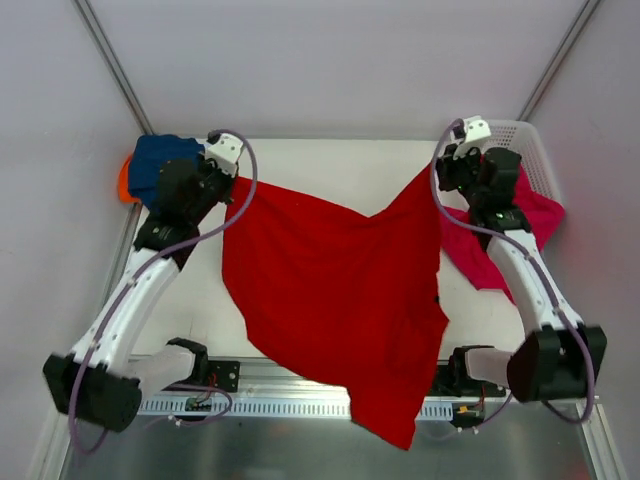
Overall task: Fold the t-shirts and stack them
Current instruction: Flatten out the tshirt
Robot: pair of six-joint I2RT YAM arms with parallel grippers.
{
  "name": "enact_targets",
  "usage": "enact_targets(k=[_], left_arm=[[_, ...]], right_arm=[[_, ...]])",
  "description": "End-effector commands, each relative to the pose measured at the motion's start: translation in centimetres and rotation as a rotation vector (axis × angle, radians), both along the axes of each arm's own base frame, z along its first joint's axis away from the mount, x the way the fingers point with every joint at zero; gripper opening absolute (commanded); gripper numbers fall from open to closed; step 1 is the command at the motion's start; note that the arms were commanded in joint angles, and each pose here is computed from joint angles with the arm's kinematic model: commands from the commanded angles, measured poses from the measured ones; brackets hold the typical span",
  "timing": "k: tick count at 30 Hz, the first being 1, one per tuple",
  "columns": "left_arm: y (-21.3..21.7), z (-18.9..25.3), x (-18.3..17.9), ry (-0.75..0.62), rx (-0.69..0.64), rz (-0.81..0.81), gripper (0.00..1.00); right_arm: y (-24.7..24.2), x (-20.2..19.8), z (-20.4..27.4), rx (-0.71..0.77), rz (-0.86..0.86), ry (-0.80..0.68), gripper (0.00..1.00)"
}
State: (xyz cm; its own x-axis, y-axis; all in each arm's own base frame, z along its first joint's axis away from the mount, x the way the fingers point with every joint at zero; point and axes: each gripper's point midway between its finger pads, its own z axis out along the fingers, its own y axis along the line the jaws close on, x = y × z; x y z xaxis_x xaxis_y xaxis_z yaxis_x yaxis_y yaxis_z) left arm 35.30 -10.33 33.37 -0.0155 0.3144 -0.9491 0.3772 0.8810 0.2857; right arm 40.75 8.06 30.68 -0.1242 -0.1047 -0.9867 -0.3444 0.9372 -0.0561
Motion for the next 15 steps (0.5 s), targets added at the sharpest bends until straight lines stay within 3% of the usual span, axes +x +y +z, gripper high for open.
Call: enact_targets(k=[1,7,12,15], left_arm=[[2.7,-4.0,6.1,0.025,-0.026,0.143,0.0],[6.4,-15.4,13.3,0.261,0.001,0.286,0.0],[7.9,-18.7,18.3,0.305,0.019,0.353,0.0],[8.6,-18.5,20.5,0.294,-0.03,0.378,0.0]], right_arm=[[0.7,4.9,-1.3,0.04,-0.008,-0.051,0.01],[1.1,10.2,-8.9,0.069,-0.041,0.074,0.01],[1.3,13.5,-11.7,0.053,-0.05,0.123,0.0],[1.6,15.1,-11.9,0.06,-0.048,0.119,0.0]])
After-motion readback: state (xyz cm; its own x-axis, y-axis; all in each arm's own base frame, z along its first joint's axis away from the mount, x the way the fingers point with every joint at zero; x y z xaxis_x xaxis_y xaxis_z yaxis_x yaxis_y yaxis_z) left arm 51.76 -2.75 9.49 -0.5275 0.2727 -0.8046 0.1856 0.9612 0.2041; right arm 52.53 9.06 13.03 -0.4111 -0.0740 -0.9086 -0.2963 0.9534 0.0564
